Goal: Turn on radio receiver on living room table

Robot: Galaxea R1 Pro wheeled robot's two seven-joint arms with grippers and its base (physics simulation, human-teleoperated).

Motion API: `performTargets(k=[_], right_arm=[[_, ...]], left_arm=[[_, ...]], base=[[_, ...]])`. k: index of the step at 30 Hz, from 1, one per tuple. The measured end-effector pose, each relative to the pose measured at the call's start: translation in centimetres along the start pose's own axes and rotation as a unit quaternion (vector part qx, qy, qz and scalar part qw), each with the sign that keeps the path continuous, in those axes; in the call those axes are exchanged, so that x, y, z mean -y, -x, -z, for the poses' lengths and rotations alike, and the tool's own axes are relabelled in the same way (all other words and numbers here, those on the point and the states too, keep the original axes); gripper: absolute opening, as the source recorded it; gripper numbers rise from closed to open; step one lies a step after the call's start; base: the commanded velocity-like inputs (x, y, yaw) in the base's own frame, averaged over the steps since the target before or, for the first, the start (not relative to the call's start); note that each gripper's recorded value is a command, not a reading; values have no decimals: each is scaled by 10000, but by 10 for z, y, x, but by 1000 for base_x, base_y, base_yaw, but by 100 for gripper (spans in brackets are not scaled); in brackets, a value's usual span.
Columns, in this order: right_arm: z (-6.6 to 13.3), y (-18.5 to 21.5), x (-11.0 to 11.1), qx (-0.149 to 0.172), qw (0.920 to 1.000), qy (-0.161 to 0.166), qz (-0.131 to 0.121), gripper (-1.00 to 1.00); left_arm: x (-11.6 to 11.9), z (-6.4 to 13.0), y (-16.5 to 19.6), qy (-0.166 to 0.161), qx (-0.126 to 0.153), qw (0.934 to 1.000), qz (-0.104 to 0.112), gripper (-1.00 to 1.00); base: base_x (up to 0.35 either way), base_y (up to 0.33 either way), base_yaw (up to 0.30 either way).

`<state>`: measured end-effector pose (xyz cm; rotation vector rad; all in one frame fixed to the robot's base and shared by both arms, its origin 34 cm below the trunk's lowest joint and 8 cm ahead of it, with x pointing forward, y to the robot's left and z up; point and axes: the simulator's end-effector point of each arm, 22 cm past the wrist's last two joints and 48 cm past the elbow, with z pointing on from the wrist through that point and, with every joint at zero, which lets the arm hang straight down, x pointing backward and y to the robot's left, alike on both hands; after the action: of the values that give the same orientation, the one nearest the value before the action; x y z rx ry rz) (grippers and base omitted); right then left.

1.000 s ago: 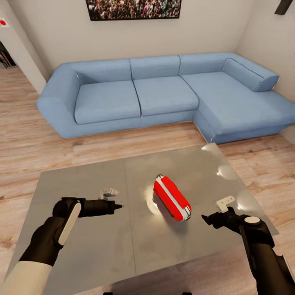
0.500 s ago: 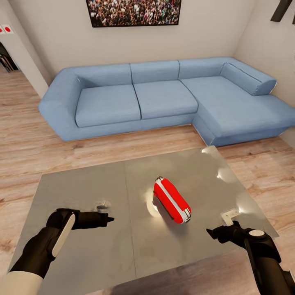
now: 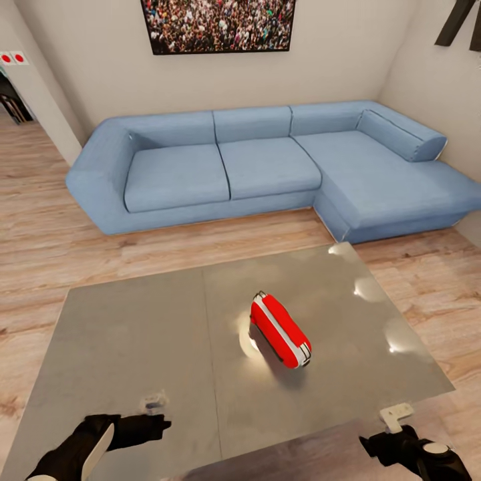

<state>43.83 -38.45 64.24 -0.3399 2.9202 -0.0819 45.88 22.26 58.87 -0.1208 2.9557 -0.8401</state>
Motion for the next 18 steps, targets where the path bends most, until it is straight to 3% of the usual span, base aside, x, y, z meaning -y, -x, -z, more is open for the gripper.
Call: performTargets(k=[4,10,18], right_arm=[[-15,-41,-7,-347,9994,-46,-47,100],[-28,-70,-13,-472,9988,-150,29,100],[-35,-104,-19,-759,9967,-300,-17,100]], left_arm=[[-12,-7,-31,83,-72,9999,94,-100],[-28,-11,-70,217,-163,9995,183,-100],[-40,-10,-138,426,-789,9960,46,-100]], base=[[0,0,0],[0,0,0],[0,0,0]])
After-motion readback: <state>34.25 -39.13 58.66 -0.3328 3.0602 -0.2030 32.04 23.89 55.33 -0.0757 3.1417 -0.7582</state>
